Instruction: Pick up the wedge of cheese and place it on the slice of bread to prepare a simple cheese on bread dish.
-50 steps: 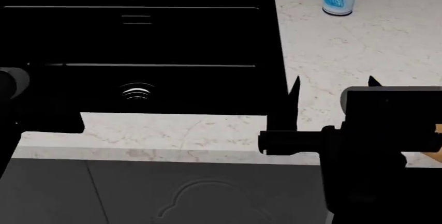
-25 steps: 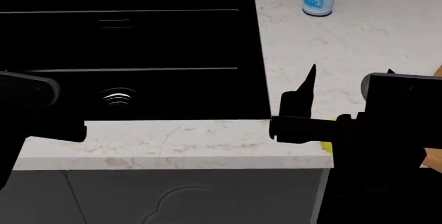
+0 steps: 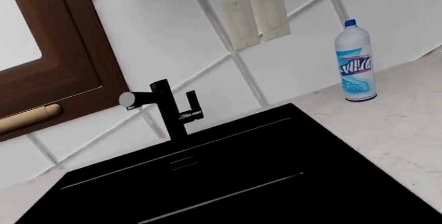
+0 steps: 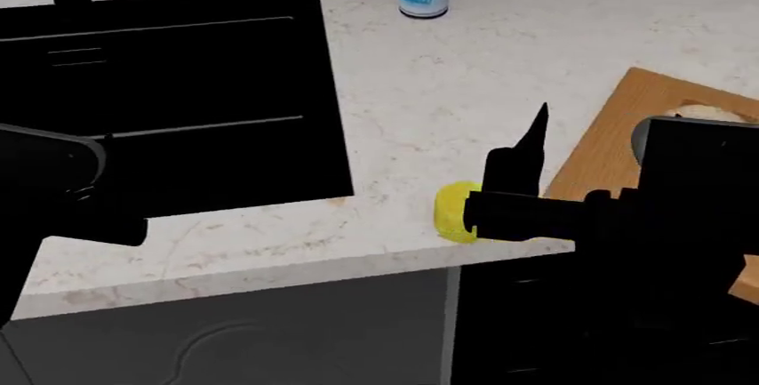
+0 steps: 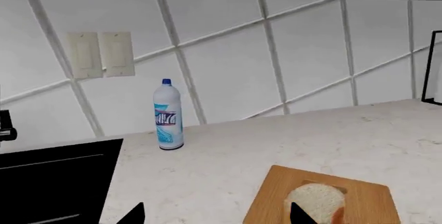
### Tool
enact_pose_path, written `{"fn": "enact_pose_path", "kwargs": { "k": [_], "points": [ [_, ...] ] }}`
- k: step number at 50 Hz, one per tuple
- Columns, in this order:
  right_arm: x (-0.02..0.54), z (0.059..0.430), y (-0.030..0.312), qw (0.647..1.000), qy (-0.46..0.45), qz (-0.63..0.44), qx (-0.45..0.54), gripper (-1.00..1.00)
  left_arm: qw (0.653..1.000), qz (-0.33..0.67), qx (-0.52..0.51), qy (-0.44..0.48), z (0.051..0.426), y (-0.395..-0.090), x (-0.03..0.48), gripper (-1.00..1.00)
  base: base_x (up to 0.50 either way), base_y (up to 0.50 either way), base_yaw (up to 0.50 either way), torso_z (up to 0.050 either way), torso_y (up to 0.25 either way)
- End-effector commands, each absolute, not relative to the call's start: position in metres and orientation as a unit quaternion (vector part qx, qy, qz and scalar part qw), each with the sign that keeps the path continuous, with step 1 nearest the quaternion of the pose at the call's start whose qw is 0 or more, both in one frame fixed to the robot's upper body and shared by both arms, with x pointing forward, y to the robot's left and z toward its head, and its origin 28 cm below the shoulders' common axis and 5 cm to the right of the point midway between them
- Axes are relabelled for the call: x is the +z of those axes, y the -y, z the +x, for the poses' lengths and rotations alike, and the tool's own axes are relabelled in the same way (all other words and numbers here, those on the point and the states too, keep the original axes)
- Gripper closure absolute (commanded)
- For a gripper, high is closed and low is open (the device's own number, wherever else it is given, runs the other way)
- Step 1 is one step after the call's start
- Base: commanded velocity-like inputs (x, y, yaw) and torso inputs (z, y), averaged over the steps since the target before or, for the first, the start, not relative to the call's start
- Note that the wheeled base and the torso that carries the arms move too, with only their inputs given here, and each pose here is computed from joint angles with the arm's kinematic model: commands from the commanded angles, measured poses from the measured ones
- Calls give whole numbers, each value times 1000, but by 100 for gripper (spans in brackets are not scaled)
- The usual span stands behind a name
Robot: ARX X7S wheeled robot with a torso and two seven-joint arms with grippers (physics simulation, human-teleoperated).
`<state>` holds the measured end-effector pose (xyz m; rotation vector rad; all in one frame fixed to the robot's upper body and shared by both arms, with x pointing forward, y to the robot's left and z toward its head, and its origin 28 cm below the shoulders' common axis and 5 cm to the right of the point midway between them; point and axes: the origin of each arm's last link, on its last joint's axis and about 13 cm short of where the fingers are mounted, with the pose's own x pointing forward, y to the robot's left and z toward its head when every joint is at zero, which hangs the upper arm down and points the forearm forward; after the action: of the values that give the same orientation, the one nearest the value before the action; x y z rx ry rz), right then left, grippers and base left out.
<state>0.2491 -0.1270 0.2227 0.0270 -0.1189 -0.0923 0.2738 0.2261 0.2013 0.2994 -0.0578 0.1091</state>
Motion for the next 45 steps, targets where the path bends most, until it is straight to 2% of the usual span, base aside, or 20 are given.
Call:
{"fn": "enact_pose_path", "kwargs": {
  "k": [1, 21, 32, 39, 45],
  "points": [
    [230, 242, 125, 997, 77, 27, -17, -100, 987, 147, 53, 31, 273, -226, 202, -100, 356, -196, 0, 0, 0],
    [231, 241, 125, 996, 83, 25, -16, -100, 988, 141, 55, 36, 272, -226, 202, -100, 318, -255, 0, 0, 0],
    [229, 239, 121, 997, 79, 10, -2, -100, 988, 143, 55, 36, 273, -227, 201, -100, 363, -93, 0, 0, 0],
    [233, 230, 118, 998, 66, 8, 8, -100, 988, 142, 54, 34, 273, -227, 201, -100, 29, -6, 0, 0, 0],
    [231, 210, 112, 998, 36, 12, 59, -100, 988, 141, 55, 35, 273, -227, 201, -100, 0, 0, 0, 0, 0]
  ]
}}
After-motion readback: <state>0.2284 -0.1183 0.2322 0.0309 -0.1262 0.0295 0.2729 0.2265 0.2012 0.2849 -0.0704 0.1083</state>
